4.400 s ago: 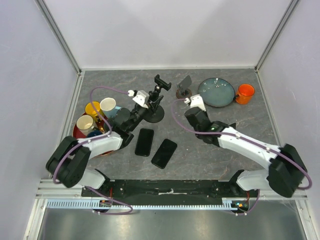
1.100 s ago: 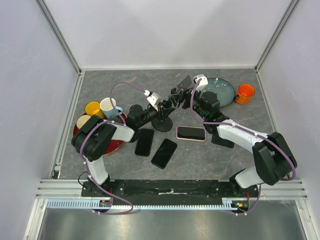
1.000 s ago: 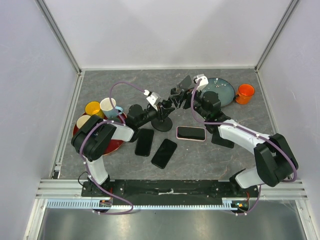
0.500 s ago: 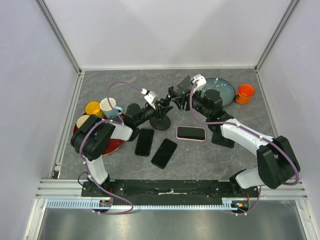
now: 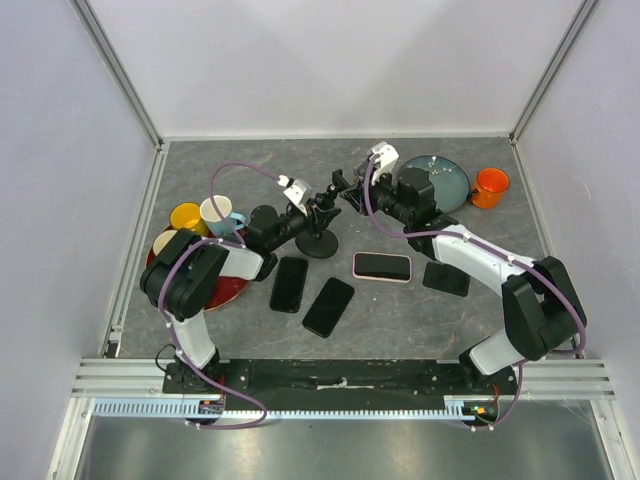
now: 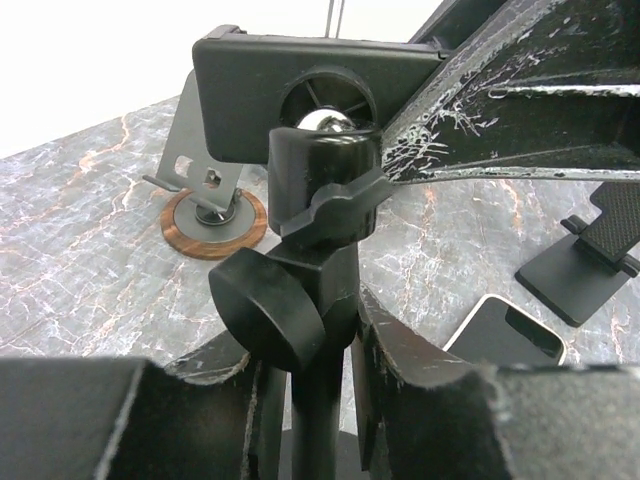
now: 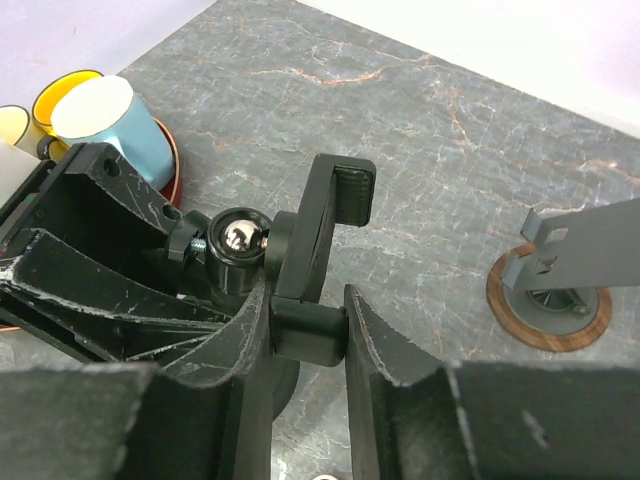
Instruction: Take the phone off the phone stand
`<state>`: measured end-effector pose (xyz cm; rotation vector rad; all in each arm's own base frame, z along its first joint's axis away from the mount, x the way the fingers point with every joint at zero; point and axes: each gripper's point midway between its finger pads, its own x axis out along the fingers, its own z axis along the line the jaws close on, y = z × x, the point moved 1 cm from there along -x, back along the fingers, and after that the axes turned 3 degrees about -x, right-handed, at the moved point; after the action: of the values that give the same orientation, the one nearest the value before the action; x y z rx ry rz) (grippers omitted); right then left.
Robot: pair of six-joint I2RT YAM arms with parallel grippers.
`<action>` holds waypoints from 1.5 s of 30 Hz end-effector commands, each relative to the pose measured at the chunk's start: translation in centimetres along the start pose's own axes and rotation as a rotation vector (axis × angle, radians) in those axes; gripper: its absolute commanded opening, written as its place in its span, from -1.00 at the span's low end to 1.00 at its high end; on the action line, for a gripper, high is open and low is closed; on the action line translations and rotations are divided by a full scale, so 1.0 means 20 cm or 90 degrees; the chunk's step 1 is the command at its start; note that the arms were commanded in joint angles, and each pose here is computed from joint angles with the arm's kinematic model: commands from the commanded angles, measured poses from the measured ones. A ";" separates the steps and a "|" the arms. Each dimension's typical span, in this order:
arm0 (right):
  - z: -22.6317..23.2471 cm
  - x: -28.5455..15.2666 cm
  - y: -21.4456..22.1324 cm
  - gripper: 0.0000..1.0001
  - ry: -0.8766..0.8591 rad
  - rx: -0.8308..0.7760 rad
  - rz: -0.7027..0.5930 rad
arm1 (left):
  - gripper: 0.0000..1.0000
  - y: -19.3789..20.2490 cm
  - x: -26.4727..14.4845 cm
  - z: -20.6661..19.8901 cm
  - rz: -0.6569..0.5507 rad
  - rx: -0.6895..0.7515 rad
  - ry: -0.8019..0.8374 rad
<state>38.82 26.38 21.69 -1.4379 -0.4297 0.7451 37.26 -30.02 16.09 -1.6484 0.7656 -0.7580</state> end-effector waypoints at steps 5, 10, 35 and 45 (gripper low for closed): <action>-0.11 0.04 -0.34 -1.00 0.081 -0.118 -0.095 | 0.39 -0.40 0.00 -0.06 -0.149 0.077 -0.015; -0.15 0.08 -0.44 -1.00 0.125 -0.140 -0.150 | 0.74 -0.52 -0.09 -0.02 -0.161 0.067 -0.088; 0.15 0.78 -0.49 -1.00 0.112 -0.236 -0.238 | 0.99 -1.08 -1.16 -0.08 -0.117 -0.058 -0.501; 0.22 0.92 -0.29 -0.90 0.102 -0.319 -0.133 | 1.00 -1.12 -1.35 -0.03 -0.131 0.019 -0.581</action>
<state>49.92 40.73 19.62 -1.8697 -0.5706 0.4752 23.49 -6.36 35.56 -1.8928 0.0029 -0.1374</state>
